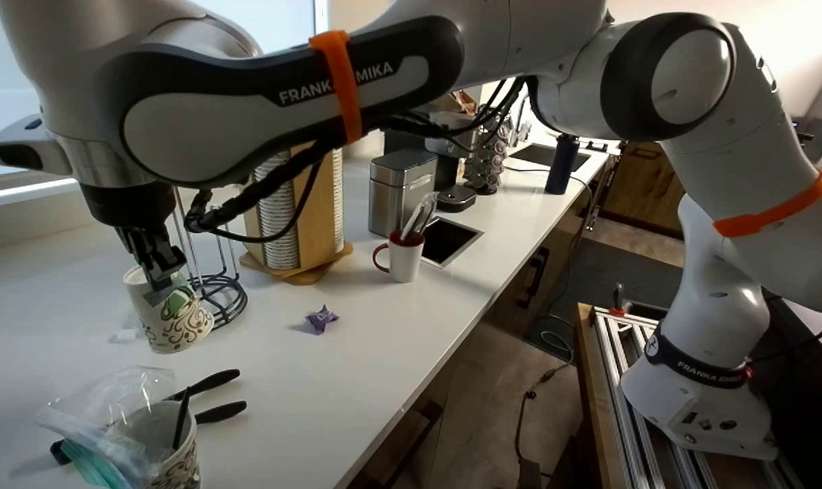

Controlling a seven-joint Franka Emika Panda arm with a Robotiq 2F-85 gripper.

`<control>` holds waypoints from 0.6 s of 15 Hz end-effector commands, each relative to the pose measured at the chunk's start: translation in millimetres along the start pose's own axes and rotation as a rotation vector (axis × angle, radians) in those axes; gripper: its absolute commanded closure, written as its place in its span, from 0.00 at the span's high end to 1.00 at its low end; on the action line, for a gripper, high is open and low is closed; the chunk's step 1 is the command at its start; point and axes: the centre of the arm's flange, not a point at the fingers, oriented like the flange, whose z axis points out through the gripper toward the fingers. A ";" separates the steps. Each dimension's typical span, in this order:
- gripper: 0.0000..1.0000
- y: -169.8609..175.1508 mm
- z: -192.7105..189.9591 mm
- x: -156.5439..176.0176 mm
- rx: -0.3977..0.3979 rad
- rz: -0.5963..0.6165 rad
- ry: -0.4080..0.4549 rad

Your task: Put the cup on the countertop and the tweezers on the stand

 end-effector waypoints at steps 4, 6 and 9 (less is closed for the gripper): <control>0.02 12.2 18.3 -6.1 -0.022 0.054 -0.003; 0.02 19.6 32.4 -10.0 -0.018 0.097 0.008; 0.02 32.2 59.4 -15.3 -0.025 0.166 -0.029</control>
